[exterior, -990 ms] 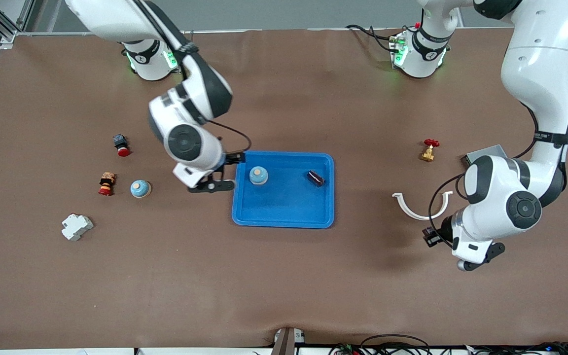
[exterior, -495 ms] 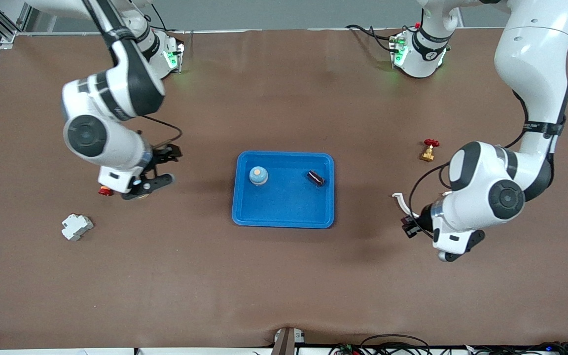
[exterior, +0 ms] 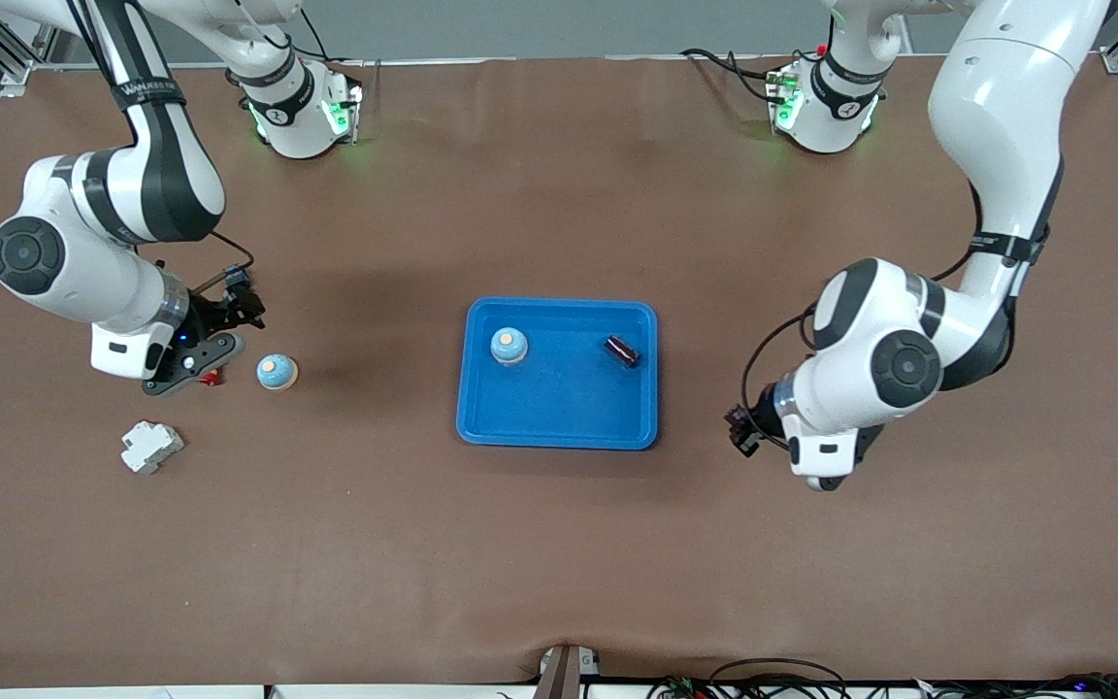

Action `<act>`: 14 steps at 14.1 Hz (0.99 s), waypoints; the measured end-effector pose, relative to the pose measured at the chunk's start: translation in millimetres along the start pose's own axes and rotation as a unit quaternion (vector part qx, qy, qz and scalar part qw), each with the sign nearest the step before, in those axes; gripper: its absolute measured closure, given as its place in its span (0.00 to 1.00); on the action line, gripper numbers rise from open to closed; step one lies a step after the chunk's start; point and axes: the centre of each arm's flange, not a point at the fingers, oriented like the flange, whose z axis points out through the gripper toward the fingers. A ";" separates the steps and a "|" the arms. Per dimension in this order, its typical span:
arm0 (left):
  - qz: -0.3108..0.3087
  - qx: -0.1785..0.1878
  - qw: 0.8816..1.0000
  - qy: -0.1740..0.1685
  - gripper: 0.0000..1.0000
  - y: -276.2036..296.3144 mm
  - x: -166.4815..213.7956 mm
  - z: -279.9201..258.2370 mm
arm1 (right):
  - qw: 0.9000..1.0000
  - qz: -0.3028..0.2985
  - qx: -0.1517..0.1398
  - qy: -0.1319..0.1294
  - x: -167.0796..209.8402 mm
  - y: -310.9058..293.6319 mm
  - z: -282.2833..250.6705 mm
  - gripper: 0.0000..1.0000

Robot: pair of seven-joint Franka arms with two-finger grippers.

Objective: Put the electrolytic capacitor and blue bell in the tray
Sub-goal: 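Carry the capacitor to the tray while the right gripper reaches the bell, then release the capacitor in the tray while the right gripper grasps the bell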

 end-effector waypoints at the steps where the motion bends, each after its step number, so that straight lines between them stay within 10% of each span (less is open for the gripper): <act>1: -0.007 0.002 1.000 -0.001 0.67 4.8 -12.5 2.5 | 1.000 -0.006 -0.005 0.009 -5.3 4.2 11.0 0.00; 14: -0.093 -0.007 0.995 -0.022 0.67 46.6 -133.4 99.8 | 0.999 -0.013 -0.014 0.042 -15.1 2.3 103.9 0.00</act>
